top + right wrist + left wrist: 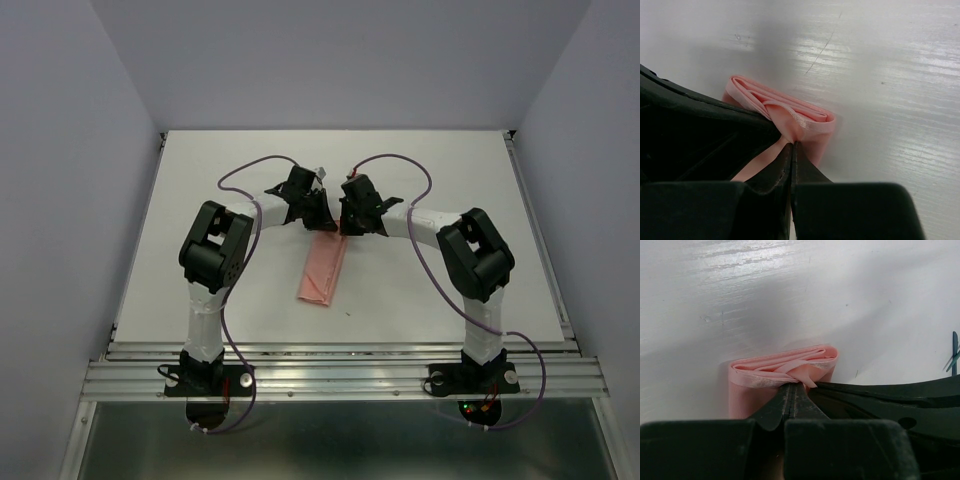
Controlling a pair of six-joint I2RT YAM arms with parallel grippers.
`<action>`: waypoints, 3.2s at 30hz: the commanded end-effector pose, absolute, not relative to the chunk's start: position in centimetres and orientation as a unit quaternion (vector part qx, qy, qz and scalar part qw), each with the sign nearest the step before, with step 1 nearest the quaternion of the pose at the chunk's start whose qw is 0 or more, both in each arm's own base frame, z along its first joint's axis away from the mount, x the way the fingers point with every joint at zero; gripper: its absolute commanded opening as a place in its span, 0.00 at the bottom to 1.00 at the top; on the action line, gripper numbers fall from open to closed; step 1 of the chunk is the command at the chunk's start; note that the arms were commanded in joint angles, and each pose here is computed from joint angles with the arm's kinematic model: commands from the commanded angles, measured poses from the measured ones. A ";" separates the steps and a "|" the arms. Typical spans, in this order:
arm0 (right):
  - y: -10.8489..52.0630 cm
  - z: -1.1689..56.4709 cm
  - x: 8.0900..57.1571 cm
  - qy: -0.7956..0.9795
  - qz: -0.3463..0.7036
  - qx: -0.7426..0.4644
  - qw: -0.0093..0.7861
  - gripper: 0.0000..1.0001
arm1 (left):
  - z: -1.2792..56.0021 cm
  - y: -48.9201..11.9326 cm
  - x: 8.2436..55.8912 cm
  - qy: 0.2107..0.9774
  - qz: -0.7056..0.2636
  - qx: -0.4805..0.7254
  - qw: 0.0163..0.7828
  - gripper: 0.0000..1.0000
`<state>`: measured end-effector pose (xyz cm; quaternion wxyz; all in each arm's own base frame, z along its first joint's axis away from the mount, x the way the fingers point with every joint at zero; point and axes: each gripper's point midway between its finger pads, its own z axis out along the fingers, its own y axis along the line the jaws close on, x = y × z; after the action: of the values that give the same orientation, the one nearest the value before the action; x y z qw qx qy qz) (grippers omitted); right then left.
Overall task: Fold the napkin into a case and place the utensils inside
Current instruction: Smooth out the smaller rectangle-folded napkin at the center of the board, then pick up the smaller rectangle-folded napkin from the center of the board.
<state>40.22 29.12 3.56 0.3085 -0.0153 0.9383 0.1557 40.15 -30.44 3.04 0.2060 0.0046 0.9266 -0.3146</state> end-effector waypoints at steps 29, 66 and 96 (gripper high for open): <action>31.4 3.3 38.9 0.944 0.190 -0.034 0.268 0.01 | 7.1 -31.9 40.7 0.910 -0.345 0.001 0.230 0.00; 30.3 15.5 40.5 0.892 0.232 -0.008 0.389 0.58 | 15.4 -18.9 37.1 0.924 -0.117 0.034 0.361 0.21; 16.9 11.2 37.9 0.910 0.165 0.113 0.364 0.54 | 6.7 -23.6 28.9 0.912 0.106 0.239 0.317 0.77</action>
<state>37.47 16.53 10.17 0.3494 0.1151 0.9171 0.1533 27.81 -24.01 5.13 0.2934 0.2400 0.9228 0.0691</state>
